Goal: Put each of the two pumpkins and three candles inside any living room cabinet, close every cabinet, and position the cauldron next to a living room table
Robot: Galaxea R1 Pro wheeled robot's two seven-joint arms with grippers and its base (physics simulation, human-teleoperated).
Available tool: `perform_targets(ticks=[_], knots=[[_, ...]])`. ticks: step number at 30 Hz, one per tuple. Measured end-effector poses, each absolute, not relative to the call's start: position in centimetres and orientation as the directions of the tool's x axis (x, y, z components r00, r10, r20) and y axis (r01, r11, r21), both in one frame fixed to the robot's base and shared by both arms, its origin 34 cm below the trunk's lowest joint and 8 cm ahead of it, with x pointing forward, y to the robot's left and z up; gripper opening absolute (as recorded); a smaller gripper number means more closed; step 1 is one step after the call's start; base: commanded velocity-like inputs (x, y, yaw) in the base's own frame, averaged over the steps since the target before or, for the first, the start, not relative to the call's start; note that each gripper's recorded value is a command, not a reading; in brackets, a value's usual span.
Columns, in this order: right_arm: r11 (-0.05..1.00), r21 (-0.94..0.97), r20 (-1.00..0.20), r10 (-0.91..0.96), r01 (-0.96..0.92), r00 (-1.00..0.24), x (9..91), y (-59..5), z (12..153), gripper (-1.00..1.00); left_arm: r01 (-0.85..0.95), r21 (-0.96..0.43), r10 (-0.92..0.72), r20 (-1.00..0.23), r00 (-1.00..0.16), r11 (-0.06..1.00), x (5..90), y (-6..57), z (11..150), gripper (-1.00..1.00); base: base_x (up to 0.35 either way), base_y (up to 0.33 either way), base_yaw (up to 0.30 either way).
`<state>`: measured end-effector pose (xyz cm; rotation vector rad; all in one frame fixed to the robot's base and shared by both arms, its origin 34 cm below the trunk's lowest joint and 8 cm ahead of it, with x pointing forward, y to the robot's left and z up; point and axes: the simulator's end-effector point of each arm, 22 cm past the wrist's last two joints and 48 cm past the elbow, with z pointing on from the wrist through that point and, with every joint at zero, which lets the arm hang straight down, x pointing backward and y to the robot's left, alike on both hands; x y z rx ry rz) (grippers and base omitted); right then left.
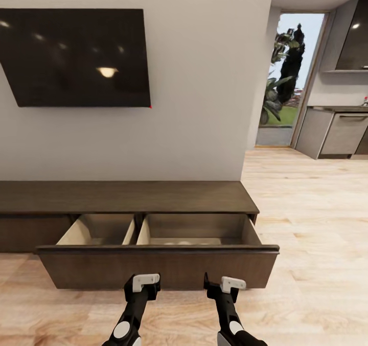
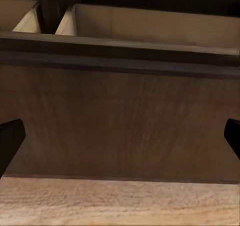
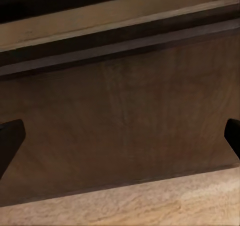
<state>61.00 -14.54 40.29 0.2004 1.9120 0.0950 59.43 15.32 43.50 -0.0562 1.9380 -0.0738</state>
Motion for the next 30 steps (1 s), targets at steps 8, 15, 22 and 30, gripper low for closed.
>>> perform_targets(ticks=[8,15,22,30], knots=[[0.982,0.166,-0.925,0.186,0.088,-0.332,60.6,-14.4,38.7,1.0,-0.01,-0.08,-0.078,-0.929,-0.362,0.997,59.0,15.5,41.9,1.0,0.01,0.0,0.0],[0.982,0.168,-0.922,0.187,0.083,-0.339,60.1,-14.3,37.1,1.0,-0.012,-0.08,-0.079,-0.926,-0.369,0.997,58.6,15.5,40.2,1.0,0.0,0.0,0.0],[0.983,0.16,-0.906,0.18,0.084,-0.382,59.6,-14.2,35.3,1.0,-0.014,-0.08,-0.079,-0.918,-0.389,0.997,58.4,15.6,39.0,1.0,0.0,0.0,0.0],[0.983,0.16,-0.905,0.18,0.084,-0.385,59.6,-14.2,35.3,1.0,-0.008,-0.117,-0.113,-0.938,-0.326,0.993,59.8,15.2,42.2,1.0,0.002,0.0,0.0]])
